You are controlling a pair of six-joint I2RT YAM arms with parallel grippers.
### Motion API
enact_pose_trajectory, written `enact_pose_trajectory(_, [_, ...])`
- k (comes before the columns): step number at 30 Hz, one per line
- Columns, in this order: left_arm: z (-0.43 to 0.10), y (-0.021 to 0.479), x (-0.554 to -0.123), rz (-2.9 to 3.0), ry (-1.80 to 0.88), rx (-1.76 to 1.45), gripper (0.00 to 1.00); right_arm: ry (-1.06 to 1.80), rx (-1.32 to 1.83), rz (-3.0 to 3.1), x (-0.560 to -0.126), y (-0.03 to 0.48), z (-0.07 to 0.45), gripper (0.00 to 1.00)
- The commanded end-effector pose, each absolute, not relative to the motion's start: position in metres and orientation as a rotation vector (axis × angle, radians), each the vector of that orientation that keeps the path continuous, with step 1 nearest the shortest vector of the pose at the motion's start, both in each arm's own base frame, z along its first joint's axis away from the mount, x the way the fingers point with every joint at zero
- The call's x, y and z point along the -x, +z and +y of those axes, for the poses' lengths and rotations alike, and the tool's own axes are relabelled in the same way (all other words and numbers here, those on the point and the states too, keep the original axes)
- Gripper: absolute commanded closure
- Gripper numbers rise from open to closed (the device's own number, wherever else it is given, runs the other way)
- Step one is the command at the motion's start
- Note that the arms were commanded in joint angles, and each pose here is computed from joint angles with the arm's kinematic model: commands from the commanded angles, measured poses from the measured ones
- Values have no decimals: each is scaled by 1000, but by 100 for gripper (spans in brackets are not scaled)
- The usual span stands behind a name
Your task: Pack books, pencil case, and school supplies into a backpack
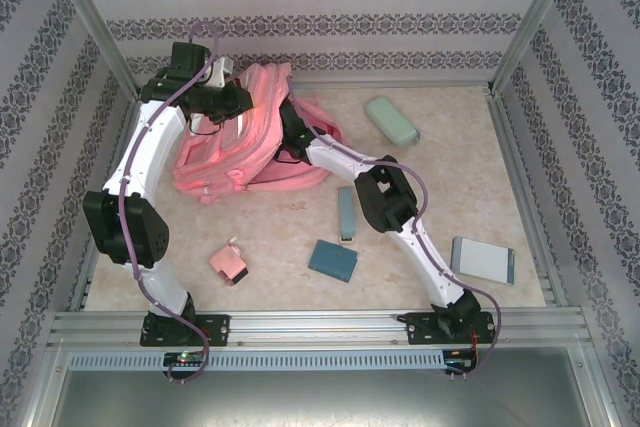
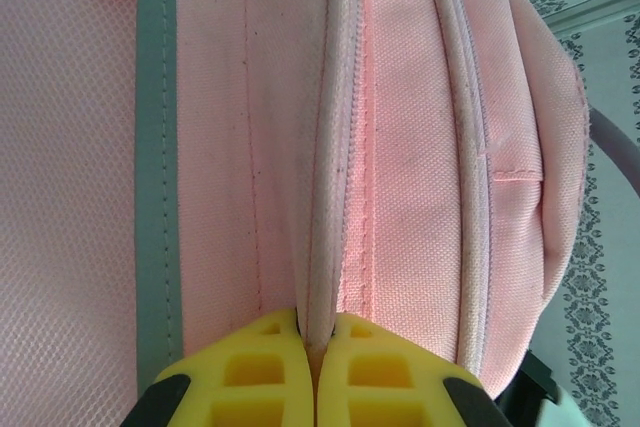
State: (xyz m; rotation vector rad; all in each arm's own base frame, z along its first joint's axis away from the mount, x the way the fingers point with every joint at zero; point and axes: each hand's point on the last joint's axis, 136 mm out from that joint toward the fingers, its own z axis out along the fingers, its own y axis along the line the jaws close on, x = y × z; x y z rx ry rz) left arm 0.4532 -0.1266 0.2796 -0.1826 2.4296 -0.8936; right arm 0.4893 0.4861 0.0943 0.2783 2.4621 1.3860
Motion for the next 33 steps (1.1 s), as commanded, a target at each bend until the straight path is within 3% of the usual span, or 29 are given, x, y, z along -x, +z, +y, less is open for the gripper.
enact_pose_trajectory(1, [-129,317,-457,2306,-877,60,100,1325,-200,2479,-473,119,470,51])
enact_pose_trajectory(15, [-115,270,-454,2388,-779,87,100,1170,-225,2469,-434,155,356,48])
enact_pose_trajectory(22, [-115,233,-447,2453,-776,114,94,1015,-295,2460,-420,156,277,48])
enact_pose_trajectory(26, [-118,217,-445,2478,-805,141,91,852,-304,2466,-421,152,231,45])
enact_pose_trajectory(33, [-122,210,-442,2492,-822,138,97,446,-383,2464,-452,148,128,34])
